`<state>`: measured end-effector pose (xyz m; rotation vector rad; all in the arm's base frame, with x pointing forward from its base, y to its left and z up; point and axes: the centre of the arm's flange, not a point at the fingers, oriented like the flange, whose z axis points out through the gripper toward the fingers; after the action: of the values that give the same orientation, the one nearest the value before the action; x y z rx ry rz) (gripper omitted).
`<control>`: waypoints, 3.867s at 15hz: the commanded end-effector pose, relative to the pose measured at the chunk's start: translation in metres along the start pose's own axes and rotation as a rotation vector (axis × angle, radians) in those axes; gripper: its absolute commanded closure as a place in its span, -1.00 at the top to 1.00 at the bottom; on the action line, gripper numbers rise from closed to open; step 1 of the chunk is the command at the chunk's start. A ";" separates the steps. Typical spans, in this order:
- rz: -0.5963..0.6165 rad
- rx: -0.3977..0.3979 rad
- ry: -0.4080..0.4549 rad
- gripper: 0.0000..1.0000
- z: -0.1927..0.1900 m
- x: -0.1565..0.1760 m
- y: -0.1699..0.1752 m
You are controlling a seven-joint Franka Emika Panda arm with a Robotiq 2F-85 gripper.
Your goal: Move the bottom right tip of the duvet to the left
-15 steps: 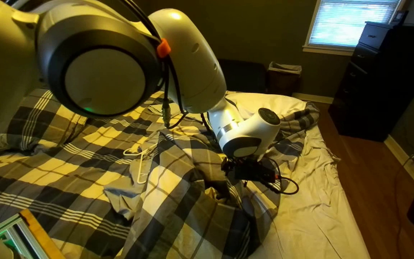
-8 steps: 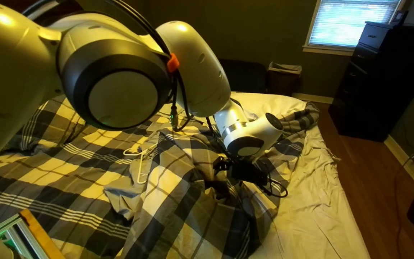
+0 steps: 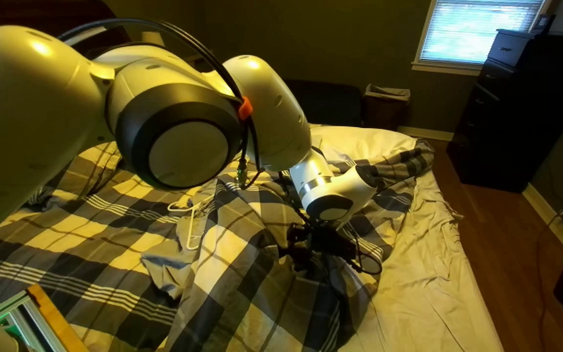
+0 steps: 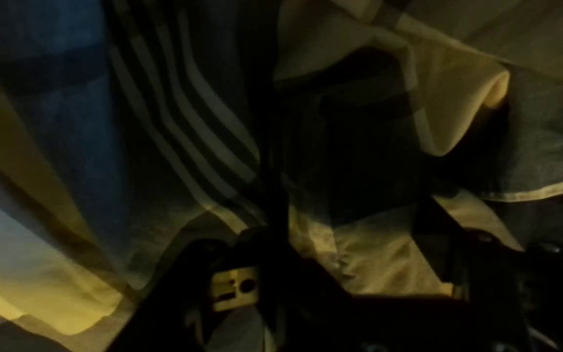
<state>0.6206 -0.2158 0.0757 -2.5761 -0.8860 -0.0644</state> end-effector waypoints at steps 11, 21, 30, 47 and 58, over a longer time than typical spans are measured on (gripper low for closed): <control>0.009 -0.120 0.055 -0.96 -0.062 0.056 -0.072; -0.540 -0.427 0.124 -0.96 -0.109 0.133 -0.265; -0.872 -0.442 0.025 -0.86 -0.060 0.156 -0.409; -1.519 -0.528 -0.138 -0.96 -0.076 0.220 -0.676; -1.697 -0.867 -0.418 -0.96 -0.117 0.219 -0.821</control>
<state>0.3596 0.4052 0.4835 -1.4935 -3.3278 -0.3580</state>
